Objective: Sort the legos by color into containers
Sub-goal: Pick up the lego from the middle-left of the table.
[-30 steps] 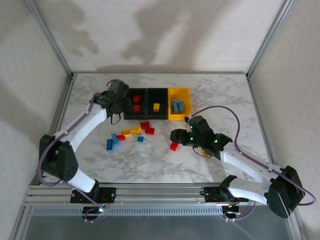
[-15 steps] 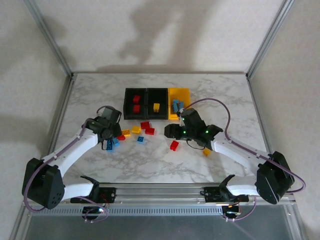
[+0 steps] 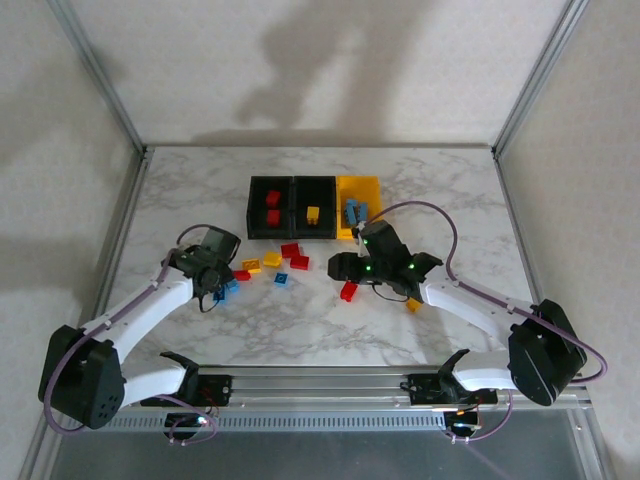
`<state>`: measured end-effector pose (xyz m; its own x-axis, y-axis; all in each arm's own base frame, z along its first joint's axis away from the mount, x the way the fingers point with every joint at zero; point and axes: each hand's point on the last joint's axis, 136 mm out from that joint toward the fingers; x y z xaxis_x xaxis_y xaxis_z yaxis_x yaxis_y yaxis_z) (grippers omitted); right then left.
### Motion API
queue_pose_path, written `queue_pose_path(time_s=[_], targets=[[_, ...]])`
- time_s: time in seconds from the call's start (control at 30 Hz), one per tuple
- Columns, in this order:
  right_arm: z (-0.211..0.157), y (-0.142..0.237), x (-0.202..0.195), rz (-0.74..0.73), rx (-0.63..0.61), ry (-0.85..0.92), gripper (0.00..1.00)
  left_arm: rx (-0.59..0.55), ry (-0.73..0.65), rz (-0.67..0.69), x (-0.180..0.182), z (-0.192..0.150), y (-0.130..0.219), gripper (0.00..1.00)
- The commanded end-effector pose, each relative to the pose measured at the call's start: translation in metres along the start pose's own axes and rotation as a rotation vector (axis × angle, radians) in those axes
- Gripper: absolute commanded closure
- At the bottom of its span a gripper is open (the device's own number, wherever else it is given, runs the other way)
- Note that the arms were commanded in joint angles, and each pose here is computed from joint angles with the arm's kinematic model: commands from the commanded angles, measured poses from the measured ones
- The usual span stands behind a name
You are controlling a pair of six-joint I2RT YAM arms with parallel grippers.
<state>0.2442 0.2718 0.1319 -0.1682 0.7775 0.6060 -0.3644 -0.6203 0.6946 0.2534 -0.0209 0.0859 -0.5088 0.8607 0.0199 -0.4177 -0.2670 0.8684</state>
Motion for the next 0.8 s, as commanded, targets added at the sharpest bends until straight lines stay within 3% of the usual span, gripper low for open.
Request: queue_pose_path(time_s=[0.0, 0.17, 0.77], targets=[[-0.004, -0.001, 0.004, 0.022, 0.006, 0.017, 0.46, 0.017, 0.028, 0.063, 0.014, -0.011, -0.006, 0.46], [-0.004, -0.003, 0.003, 0.017, 0.012, 0.024, 0.46, 0.091, 0.002, 0.013, 0.000, -0.028, -0.018, 0.44], [-0.005, -0.007, 0.000, 0.010, 0.019, 0.018, 0.46, 0.139, -0.057, -0.049, -0.019, -0.044, -0.030, 0.38]])
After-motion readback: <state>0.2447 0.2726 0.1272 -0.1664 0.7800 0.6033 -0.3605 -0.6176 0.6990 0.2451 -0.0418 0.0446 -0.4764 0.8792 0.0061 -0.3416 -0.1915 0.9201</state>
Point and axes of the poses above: each hand's point on the last joint's axis, 136 mm out from that joint toward the fingers, its own y axis back along the fingers, its own x axis along the line the jaws close on, z = x × y, and after that the axes turned 6 degrees about -y, right-handed
